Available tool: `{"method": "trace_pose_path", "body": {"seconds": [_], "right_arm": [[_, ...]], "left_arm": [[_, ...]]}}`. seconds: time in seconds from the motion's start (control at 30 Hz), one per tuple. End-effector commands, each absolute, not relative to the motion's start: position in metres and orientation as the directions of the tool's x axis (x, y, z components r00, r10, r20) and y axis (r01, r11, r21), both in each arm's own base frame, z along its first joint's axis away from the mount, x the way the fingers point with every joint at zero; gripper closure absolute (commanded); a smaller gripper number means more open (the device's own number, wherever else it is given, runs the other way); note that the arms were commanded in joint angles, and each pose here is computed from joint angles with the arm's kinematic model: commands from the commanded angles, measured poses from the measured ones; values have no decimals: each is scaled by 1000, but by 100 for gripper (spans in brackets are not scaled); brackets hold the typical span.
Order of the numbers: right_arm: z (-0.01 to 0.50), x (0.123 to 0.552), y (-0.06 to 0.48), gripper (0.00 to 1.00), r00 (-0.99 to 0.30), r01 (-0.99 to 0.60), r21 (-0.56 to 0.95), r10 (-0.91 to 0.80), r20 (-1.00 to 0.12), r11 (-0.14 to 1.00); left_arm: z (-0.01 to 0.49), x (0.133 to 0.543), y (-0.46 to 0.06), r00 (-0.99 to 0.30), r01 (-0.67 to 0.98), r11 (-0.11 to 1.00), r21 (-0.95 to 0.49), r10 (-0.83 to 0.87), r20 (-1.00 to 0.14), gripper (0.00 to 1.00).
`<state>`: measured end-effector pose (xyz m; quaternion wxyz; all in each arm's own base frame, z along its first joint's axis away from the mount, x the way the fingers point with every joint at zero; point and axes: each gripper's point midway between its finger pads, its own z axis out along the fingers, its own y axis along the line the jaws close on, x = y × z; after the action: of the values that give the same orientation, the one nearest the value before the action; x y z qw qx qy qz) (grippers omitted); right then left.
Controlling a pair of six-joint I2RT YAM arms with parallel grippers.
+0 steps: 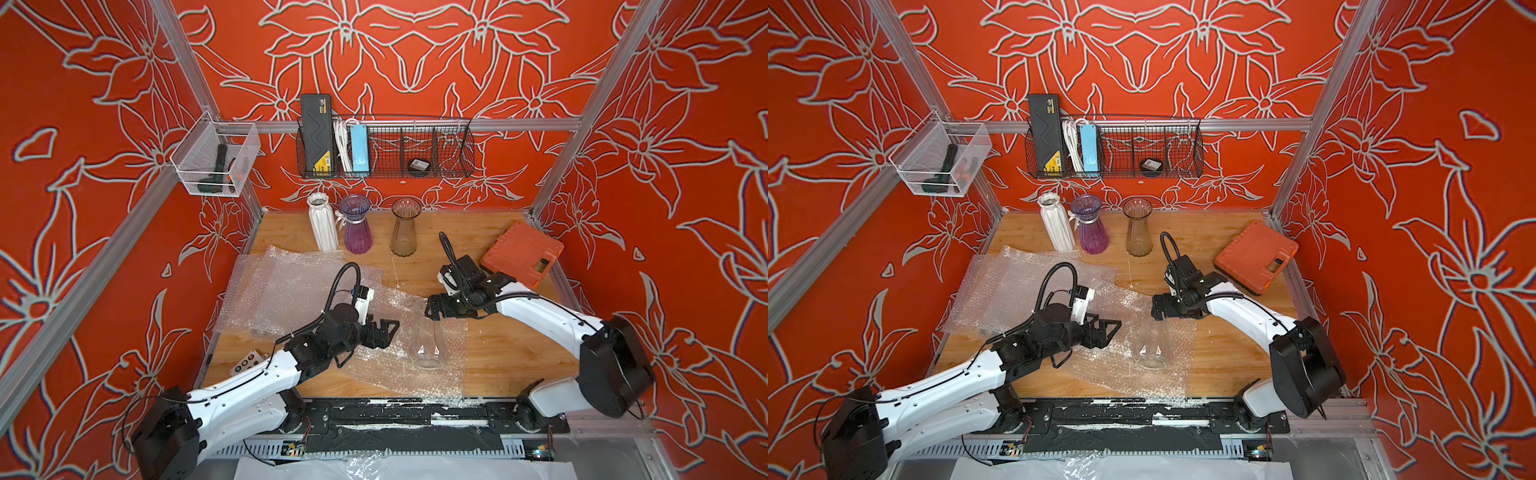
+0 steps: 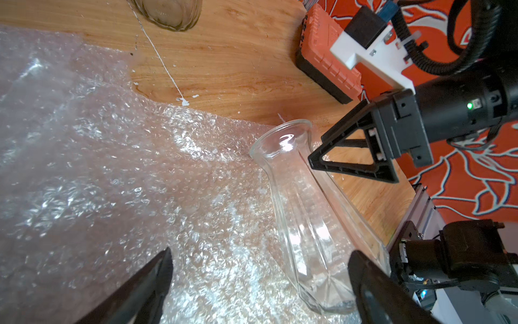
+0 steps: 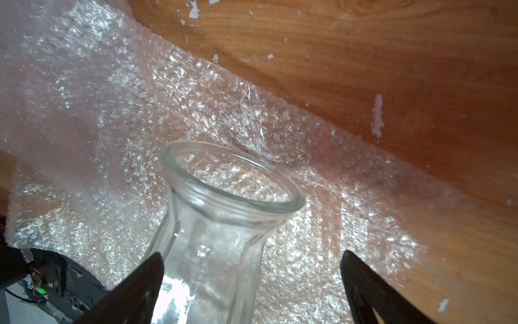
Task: Unwrap the vase from the bubble wrap
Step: Pick up the vase from the bubble wrap.
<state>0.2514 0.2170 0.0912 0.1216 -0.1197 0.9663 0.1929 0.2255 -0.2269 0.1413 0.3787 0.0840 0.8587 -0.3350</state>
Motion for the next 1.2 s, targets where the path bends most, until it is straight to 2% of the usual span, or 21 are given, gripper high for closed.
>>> {"method": "trace_pose_path", "body": {"seconds": [0.0, 0.33, 0.53, 0.83, 1.17], "right_arm": [[87, 255, 229, 2, -944, -277, 352, -185, -274, 894], [55, 258, 239, 2, -953, -280, 321, -222, -206, 905], [44, 262, 225, 2, -937, -333, 164, -307, -165, 929], [42, 265, 209, 2, -924, -370, 45, -362, -126, 928], [30, 263, 200, 18, -934, -336, -13, -335, -127, 942]], "left_arm": [[146, 225, -228, -692, 406, 746, -527, -125, -711, 5], [145, 223, -225, -689, 404, 744, -532, -135, -712, 5], [144, 222, -227, -689, 412, 735, -538, -135, -712, 5], [144, 221, -225, -680, 416, 739, -530, -134, -721, 5], [139, 218, -224, -683, 410, 753, -514, -120, -720, 5]]}}
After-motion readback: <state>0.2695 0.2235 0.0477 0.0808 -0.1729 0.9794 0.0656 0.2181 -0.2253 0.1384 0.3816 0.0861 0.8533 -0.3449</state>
